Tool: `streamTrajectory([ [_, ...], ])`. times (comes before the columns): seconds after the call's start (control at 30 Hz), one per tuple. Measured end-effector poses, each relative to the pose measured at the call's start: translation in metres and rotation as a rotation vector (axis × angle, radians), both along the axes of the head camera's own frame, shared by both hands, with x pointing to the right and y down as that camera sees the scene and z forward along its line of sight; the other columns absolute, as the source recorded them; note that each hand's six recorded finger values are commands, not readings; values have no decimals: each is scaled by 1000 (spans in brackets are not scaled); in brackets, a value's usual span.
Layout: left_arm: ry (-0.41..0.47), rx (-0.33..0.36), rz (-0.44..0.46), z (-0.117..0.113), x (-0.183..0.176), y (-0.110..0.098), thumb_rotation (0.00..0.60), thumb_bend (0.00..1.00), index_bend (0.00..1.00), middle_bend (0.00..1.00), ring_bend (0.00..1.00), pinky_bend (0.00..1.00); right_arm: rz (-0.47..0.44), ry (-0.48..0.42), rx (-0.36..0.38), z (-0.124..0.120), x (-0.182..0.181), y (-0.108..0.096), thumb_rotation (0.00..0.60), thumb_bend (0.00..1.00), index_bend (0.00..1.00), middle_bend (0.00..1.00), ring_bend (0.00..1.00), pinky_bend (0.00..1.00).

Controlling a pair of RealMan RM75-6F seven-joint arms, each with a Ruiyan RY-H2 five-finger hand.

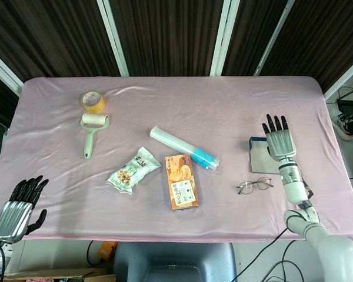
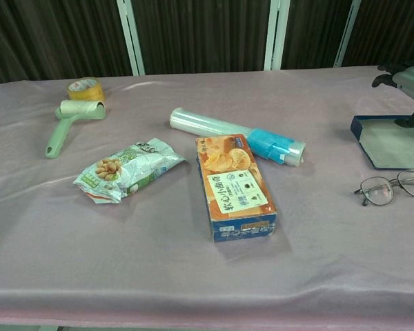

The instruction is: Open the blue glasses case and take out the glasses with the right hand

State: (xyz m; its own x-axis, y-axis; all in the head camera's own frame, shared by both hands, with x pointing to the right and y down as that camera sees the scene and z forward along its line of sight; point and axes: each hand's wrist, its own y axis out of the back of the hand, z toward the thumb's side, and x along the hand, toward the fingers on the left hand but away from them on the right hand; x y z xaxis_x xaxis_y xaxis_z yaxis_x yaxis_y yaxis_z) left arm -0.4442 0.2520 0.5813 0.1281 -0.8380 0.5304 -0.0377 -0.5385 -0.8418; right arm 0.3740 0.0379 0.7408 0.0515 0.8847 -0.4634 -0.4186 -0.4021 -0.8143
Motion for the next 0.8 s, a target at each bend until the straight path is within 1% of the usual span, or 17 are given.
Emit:
streamTrajectory([
  [0.13, 2, 4, 0, -1, 0, 0, 600, 433, 0, 0, 0, 68, -52, -76, 26, -17, -9, 6, 600, 442, 357, 11, 0, 0],
  [0.23, 5, 7, 1, -3, 0, 1, 600, 433, 0, 0, 0, 68, -98, -141, 20, -31, -18, 18, 600, 443, 403, 12, 0, 0],
  [0.33, 8, 8, 0, -4, 0, 2, 600, 433, 0, 0, 0, 68, -142, -202, -14, -45, -25, 38, 600, 443, 432, 12, 0, 0],
  [0.43, 8, 9, 1, -4, 1, 2, 600, 434, 0, 0, 0, 68, -178, -244, -73, -60, -27, 64, 600, 443, 456, 12, 0, 0],
  [0.53, 9, 12, 1, -5, 1, 2, 600, 434, 0, 0, 0, 68, -210, -240, -141, -72, -16, 93, 600, 442, 470, 12, 0, 0],
  [0.57, 9, 13, 1, -5, 1, 3, 600, 434, 0, 0, 0, 68, -217, -229, -167, -73, -11, 104, 600, 443, 473, 12, 0, 0],
  [0.6, 10, 14, 0, -5, 0, 2, 600, 434, 0, 0, 0, 68, -220, -222, -182, -73, -8, 110, 600, 443, 475, 12, 0, 0],
  [0.67, 11, 15, -2, -6, 0, 2, 600, 434, 0, 0, 0, 68, -219, -206, -200, -70, -3, 115, 600, 442, 483, 12, 0, 0],
  [0.8, 12, 15, -3, -6, -1, 2, 600, 433, 0, 0, 0, 68, -208, -176, -223, -61, 6, 119, 600, 442, 498, 12, 0, 0],
])
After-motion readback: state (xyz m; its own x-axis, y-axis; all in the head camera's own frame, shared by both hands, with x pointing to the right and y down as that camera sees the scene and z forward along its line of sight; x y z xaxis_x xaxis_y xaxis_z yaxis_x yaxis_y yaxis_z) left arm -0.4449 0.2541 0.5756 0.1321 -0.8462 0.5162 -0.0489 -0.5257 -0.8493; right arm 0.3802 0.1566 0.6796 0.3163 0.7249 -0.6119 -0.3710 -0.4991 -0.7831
